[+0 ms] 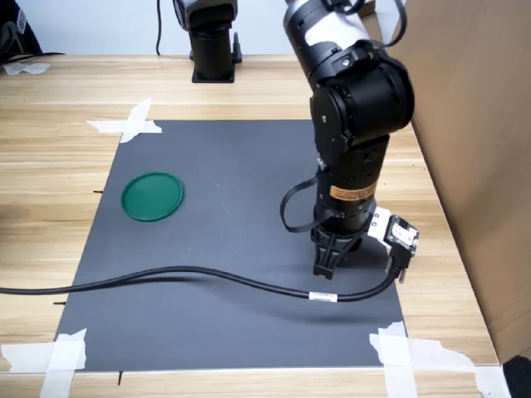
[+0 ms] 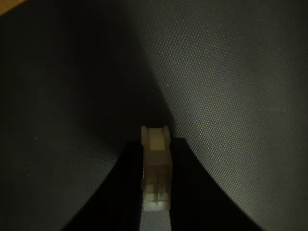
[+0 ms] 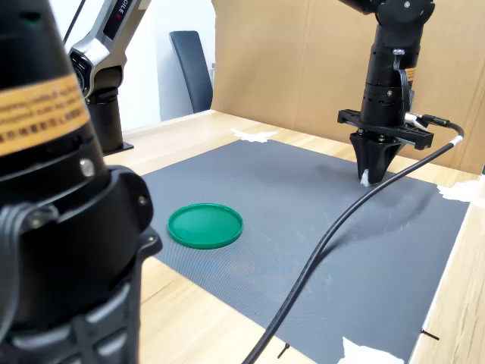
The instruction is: Grasp a white terminal and put it in the green lid.
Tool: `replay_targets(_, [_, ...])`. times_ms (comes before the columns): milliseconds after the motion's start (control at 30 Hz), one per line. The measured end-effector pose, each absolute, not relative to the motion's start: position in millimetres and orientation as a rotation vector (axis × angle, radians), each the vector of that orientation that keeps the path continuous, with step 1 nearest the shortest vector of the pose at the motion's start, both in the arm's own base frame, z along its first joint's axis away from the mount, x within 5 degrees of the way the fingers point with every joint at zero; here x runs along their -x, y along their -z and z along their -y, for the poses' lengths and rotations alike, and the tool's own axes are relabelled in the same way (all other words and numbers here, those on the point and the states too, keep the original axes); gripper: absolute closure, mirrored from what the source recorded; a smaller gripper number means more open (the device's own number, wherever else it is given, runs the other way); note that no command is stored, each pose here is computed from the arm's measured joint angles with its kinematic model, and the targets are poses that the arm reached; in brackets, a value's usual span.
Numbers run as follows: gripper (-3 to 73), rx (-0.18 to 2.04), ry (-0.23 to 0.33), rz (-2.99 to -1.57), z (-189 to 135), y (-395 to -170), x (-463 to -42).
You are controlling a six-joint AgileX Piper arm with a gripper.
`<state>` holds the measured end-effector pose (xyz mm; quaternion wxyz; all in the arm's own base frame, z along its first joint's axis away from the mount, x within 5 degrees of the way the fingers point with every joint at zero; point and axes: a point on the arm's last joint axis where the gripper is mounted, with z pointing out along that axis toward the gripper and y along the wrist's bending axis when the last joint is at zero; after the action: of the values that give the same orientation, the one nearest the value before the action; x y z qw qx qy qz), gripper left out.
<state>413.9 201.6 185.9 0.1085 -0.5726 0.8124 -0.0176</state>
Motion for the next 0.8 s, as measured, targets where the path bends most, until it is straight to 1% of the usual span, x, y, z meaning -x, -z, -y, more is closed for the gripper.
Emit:
replay_targets(233, [61.4, 1.674, 0.05, -2.398, -202, -186, -414])
replay_targets(333, [61.4, 1.674, 0.047, -2.412, -200, -190, -411])
replay_targets(433, [61.4, 1.661, 0.049, -2.411, -195, -213, -405])
replay_targets(500, [61.4, 1.59, 0.024, -2.416, -189, -231, -402])
replay_targets(600, [61.4, 1.487, -0.017, -2.436, -178, -250, -401])
replay_targets(633, [61.4, 1.466, -0.023, -2.44, -174, -255, -401])
replay_targets(667, [61.4, 1.419, -0.042, -2.452, -165, -265, -400])
replay_targets(700, [61.4, 1.372, -0.038, -2.458, -152, -276, -400])
replay_targets(767, [61.4, 1.322, -0.032, -2.469, -140, -284, -400])
replay_targets(800, [61.4, 1.313, -0.032, -2.476, -138, -285, -400])
